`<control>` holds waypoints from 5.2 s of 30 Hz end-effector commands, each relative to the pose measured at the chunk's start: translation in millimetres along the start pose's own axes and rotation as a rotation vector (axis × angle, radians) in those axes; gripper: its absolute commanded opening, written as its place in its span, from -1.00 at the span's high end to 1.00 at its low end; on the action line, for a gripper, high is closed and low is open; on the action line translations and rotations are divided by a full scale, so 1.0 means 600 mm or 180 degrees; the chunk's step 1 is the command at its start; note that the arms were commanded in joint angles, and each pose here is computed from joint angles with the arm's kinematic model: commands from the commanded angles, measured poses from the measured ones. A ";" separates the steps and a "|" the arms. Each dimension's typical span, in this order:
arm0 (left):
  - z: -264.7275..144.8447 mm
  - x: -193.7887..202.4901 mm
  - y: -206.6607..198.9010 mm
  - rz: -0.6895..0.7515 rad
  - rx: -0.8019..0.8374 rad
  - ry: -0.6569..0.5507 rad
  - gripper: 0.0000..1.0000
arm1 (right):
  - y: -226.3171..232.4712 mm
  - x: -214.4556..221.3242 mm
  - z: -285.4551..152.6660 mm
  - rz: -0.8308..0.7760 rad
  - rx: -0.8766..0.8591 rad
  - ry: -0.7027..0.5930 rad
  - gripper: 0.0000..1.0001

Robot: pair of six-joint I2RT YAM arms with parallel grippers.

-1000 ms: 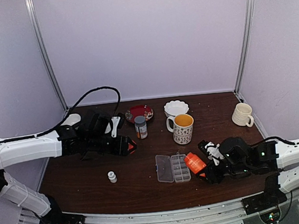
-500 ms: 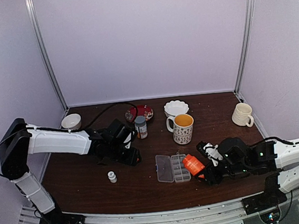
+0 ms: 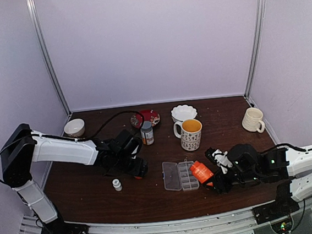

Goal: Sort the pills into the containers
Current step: Place the lid of the pill bottle at the center of the board, then pour the pill into the compartment of the pill container.

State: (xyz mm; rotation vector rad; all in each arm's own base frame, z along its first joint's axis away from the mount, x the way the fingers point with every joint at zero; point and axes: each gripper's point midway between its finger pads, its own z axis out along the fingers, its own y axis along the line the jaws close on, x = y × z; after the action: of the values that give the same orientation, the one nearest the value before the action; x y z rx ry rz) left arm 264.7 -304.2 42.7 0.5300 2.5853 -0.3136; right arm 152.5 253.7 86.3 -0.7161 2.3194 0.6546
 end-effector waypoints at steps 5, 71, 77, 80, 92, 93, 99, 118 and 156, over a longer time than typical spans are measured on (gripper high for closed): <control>-0.048 -0.038 -0.007 -0.0114 0.0017 -0.0445 -0.95 | 0.001 -0.012 -0.002 0.0012 -0.0018 -0.0115 1.00; -0.001 0.002 -0.172 -0.0435 0.1526 0.0361 0.48 | 0.022 0.020 0.026 0.0069 -0.0151 0.0411 1.00; -0.013 -0.008 -0.176 -0.0487 0.1623 0.0233 0.23 | 0.000 0.017 0.025 0.0201 0.0086 0.0407 1.00; -0.012 -0.008 -0.180 -0.0503 0.1693 0.0211 0.20 | -0.003 0.013 0.022 0.0292 0.0083 0.0447 1.00; -0.004 -0.014 -0.179 -0.0504 0.1747 0.0034 0.19 | 0.001 -0.004 0.017 0.0427 0.0028 0.0659 1.00; -0.003 -0.014 -0.180 -0.0504 0.1755 0.0024 0.19 | 0.001 -0.004 0.018 0.0439 0.0025 0.0682 1.00; -0.001 -0.012 -0.180 -0.0491 0.1832 -0.0075 0.19 | 0.002 0.000 0.032 0.0519 0.0015 0.0868 1.00; 0.008 -0.007 -0.182 -0.0413 0.1944 -0.0210 0.18 | -0.009 0.004 0.040 0.0516 0.0044 0.1017 1.00; 0.012 -0.008 -0.180 0.0130 0.1933 -0.0469 0.18 | 0.007 -0.022 0.025 0.0569 -0.0172 0.0822 1.00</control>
State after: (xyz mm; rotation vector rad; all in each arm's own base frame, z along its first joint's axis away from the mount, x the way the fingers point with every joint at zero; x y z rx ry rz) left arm 224.4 -399.0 45.2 0.6600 2.4065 -1.0774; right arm 159.1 264.0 68.6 -0.6821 2.6967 0.6849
